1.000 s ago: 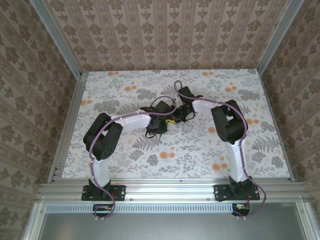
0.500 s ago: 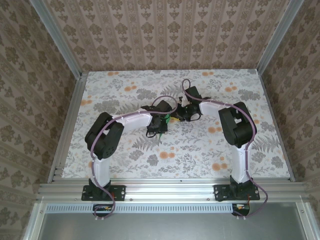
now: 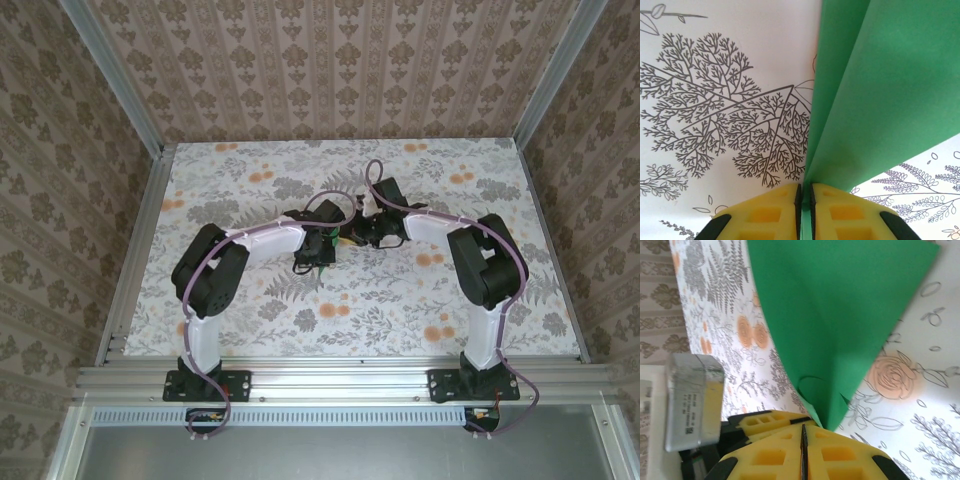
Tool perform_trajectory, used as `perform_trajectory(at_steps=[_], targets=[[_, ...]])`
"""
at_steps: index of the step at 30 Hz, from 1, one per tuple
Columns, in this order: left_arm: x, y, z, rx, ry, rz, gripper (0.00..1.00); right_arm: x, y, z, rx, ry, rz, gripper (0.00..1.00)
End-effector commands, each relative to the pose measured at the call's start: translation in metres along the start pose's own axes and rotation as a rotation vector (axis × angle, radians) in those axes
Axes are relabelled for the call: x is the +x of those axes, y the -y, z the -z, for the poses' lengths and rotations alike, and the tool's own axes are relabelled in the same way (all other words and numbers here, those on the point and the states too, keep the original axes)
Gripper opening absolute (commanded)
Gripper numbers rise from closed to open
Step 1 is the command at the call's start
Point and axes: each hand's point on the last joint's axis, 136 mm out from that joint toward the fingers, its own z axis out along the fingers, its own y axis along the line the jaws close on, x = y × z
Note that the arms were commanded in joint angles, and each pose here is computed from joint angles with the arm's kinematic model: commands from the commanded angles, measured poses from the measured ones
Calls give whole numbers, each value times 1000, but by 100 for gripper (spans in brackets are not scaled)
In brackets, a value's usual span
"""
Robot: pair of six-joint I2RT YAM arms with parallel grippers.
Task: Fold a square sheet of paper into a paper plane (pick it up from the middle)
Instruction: Fold the wing for the fifth time at the center of the table.
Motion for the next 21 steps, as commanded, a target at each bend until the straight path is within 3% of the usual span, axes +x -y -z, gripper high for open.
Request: perform_trajectory(at_steps=[1, 12, 21], targets=[[39, -22, -26, -93, -150, -37, 16, 1, -14, -7, -63, -13, -4, 10], [39, -20, -27, -85, -149, -30, 15, 2, -9, -34, -52, -51, -25, 9], [37, -19, -24, -81, -143, -30, 15, 2, 33, -40, 135, -26, -39, 10]])
